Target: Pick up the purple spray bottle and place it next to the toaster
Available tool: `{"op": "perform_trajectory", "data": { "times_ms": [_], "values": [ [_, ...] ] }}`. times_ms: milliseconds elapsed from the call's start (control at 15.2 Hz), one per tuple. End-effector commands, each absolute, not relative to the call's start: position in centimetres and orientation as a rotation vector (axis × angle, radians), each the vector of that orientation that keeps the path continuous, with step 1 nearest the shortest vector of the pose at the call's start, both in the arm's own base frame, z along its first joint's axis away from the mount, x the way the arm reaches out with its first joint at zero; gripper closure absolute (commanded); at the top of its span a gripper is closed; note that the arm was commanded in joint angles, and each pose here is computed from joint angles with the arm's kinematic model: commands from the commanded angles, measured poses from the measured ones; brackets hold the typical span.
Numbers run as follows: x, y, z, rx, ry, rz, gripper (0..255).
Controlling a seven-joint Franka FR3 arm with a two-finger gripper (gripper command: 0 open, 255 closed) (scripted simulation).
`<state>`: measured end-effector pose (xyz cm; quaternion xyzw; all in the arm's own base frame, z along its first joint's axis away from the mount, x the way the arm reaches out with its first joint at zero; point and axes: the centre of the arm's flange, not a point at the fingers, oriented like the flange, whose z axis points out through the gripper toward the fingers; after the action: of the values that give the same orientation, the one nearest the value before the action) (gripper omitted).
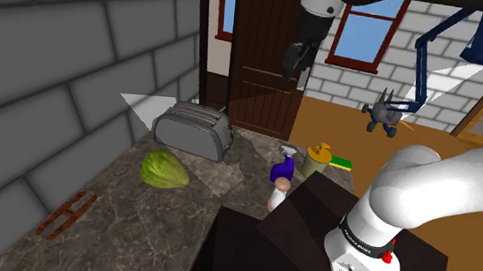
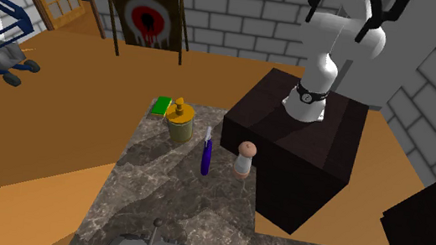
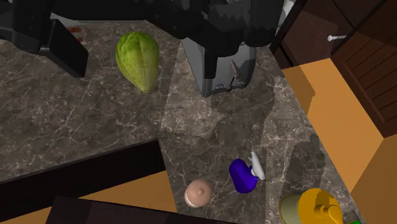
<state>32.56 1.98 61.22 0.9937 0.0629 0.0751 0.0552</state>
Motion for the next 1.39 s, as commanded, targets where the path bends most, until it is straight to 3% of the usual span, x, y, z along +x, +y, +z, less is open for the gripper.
{"op": "perform_trajectory", "data": {
  "times_ms": [0, 1320],
  "values": [
    [32.6, 2.0, 61.2, 3.017, 0.191, 0.228, 0],
    [35.8, -13.2, 39.2, 3.079, 0.389, 0.079, 0]
  ]
}}
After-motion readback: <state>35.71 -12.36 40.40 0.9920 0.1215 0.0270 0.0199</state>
